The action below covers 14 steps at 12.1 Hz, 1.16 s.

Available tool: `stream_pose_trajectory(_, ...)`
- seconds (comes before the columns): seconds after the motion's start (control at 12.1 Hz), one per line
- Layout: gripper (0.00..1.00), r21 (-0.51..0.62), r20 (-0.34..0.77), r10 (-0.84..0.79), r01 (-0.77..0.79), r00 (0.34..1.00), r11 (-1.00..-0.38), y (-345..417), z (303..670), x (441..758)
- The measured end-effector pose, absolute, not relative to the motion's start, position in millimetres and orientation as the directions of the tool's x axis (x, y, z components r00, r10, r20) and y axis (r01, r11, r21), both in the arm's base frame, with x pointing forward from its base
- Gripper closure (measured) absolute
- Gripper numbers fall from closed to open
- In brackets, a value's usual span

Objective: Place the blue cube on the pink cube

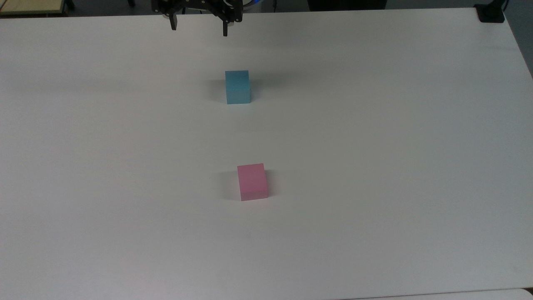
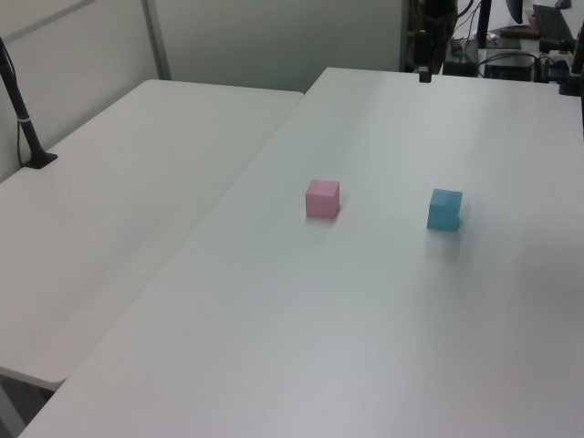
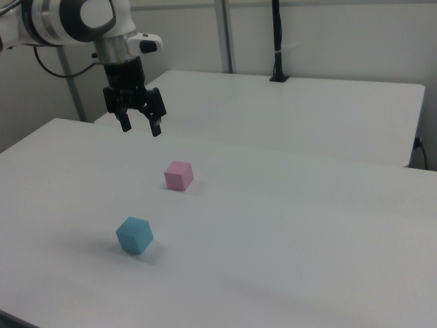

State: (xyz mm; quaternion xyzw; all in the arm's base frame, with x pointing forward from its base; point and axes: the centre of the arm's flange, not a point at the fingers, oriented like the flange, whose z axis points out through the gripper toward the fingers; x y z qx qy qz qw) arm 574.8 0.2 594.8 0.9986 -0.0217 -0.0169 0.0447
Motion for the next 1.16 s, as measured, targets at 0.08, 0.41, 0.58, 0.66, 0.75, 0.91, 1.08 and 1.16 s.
stream_pose_trajectory(0.08,0.0,0.09,-0.032,-0.045,-0.042,0.998,-0.995,0.2,594.8,574.8)
stream_pose_trajectory(0.41,0.0,0.09,-0.032,-0.045,-0.042,0.998,-0.995,-0.1,594.8,574.8)
stream_pose_trajectory(0.58,0.0,0.09,-0.032,-0.047,-0.044,0.998,-0.995,-1.0,594.8,574.8)
stream_pose_trajectory(0.66,0.0,0.09,-0.032,-0.047,-0.044,0.998,-0.995,-1.2,594.8,574.8)
stream_pose_trajectory(0.75,0.0,0.09,-0.032,-0.047,-0.044,0.998,-0.995,-1.2,594.8,574.8)
stream_pose_trajectory(0.91,0.0,0.09,-0.032,-0.048,-0.045,0.998,-0.995,-1.4,594.8,574.8)
stream_pose_trajectory(1.08,0.0,0.09,-0.032,-0.049,-0.046,0.998,-0.995,-2.3,594.9,574.8)
stream_pose_trajectory(1.16,0.0,0.09,-0.032,-0.05,-0.047,0.998,-0.995,-2.9,594.9,574.8)
